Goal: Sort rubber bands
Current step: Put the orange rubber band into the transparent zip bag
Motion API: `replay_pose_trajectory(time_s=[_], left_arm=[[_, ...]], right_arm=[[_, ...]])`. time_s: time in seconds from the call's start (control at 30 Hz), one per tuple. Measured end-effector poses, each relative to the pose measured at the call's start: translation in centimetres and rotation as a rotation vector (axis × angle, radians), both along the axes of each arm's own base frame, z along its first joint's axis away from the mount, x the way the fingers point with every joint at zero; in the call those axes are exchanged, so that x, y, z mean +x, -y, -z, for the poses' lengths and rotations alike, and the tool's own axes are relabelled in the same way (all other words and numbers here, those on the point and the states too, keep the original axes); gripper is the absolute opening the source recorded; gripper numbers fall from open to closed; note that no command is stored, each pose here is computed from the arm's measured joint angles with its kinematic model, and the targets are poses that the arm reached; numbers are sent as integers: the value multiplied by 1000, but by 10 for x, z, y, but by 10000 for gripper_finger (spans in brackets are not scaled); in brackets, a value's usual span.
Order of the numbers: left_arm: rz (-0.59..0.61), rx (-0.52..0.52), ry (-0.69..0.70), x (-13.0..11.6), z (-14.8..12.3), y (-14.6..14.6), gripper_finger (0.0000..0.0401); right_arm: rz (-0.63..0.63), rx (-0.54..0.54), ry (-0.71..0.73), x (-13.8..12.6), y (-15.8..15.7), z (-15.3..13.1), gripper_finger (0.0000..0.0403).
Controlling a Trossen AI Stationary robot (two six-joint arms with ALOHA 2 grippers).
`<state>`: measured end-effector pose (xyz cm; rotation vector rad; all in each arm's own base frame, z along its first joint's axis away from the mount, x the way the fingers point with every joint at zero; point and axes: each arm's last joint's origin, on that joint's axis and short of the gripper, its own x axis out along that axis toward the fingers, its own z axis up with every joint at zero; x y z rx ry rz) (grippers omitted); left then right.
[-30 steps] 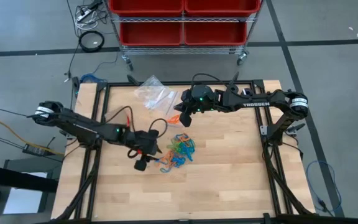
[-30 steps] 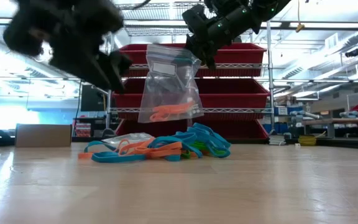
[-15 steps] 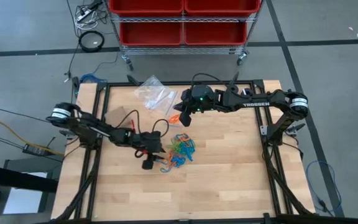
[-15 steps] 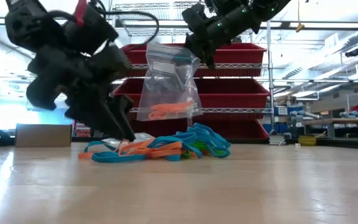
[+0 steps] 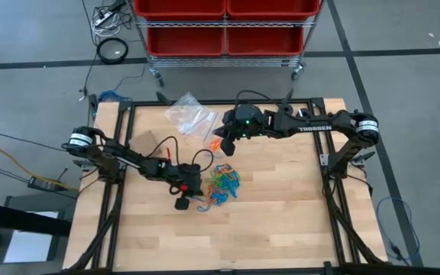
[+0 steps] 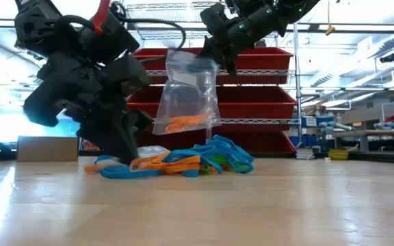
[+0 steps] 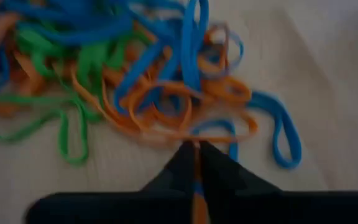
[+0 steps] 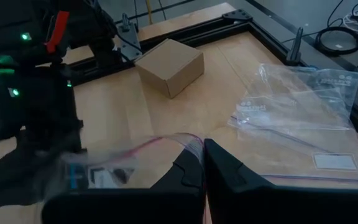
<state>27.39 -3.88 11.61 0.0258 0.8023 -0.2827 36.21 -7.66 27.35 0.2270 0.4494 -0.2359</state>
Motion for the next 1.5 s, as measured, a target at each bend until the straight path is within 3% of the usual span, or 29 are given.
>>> replay_pose_trajectory(time_s=[0.27,0.6,0.83,1.3,1.5], left_arm=[[59,58,-81,5,-15,1,3],[72,219,71,12,-104,-2,1],[3,358,182,7,-150,-6,1],[-53,559,281,10,-198,-10,0],[-30,576,193,5,-201,-11,0]], right_arm=[[1,-5,-1,0,0,0,0],[0,-5,-5,0,0,0,0],[-10,-12,-12,0,-2,1,0],[-15,-11,-19,0,-3,1,0],[-15,-2,-56,-2,-3,5,0]])
